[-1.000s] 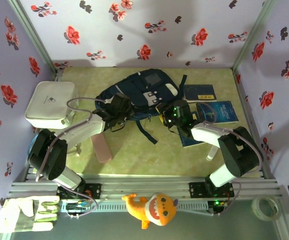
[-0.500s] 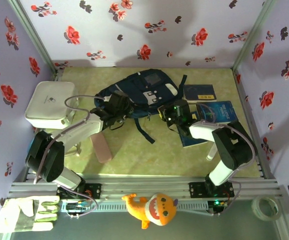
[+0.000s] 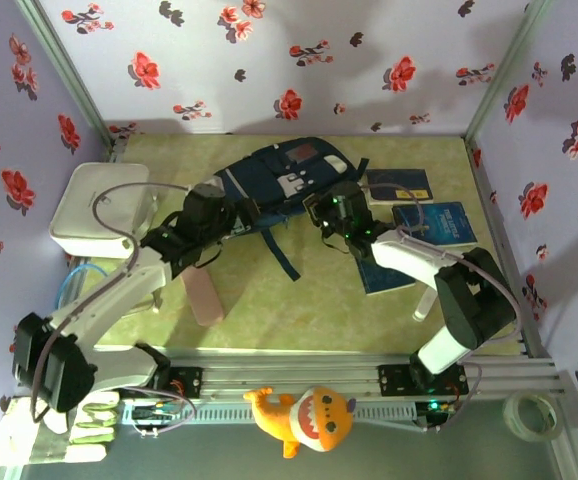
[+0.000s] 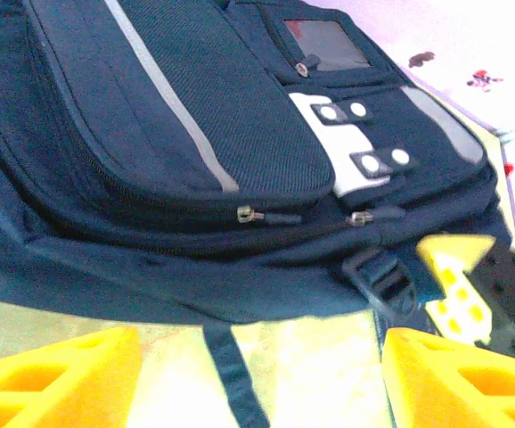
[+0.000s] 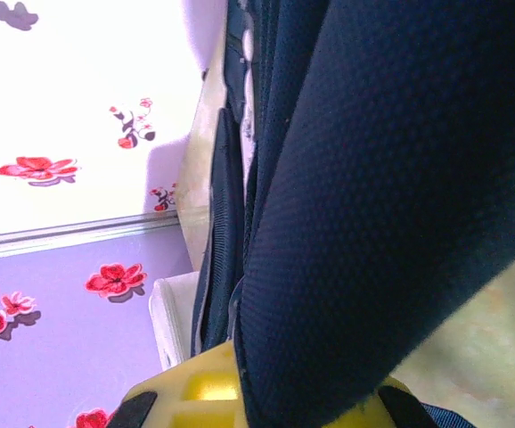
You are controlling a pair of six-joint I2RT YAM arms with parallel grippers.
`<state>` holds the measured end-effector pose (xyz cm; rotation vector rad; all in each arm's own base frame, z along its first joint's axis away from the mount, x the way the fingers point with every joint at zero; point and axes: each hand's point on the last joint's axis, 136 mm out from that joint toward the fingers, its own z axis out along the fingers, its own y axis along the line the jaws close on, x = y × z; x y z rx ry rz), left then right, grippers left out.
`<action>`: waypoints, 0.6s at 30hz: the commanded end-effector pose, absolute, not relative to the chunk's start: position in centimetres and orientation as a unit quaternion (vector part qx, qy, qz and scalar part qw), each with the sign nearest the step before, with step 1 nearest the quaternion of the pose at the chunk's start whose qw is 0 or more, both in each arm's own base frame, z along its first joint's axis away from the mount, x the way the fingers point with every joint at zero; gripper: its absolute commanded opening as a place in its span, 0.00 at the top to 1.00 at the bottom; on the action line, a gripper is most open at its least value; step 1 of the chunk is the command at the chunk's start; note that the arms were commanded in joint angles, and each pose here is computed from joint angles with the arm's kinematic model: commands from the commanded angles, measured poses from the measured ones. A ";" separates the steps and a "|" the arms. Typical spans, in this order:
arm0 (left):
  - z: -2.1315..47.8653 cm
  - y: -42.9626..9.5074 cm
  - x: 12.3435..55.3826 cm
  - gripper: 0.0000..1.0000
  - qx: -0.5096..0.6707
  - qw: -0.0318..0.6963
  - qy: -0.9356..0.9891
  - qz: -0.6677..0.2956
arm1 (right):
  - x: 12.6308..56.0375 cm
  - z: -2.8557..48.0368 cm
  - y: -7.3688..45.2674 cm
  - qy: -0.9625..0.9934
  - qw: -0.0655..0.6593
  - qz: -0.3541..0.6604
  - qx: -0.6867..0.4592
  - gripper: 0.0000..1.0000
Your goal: Pack the student bag
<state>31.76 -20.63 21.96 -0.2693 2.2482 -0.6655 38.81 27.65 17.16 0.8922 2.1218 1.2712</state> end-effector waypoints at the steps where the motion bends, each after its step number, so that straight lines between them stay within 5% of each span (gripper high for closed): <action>1: 21.5 -21.7 29.6 0.28 -0.021 0.396 0.885 -0.244 | 40.4 21.7 28.5 0.755 0.300 0.491 0.314 1.00; 11: 19.5 -29.3 29.5 0.37 0.105 0.404 0.874 -0.248 | 41.0 23.9 30.3 0.740 0.283 0.525 0.312 1.00; 18: 18.4 -31.1 32.9 0.54 0.089 0.415 0.881 -0.208 | 40.6 24.7 30.1 0.732 0.276 0.536 0.318 1.00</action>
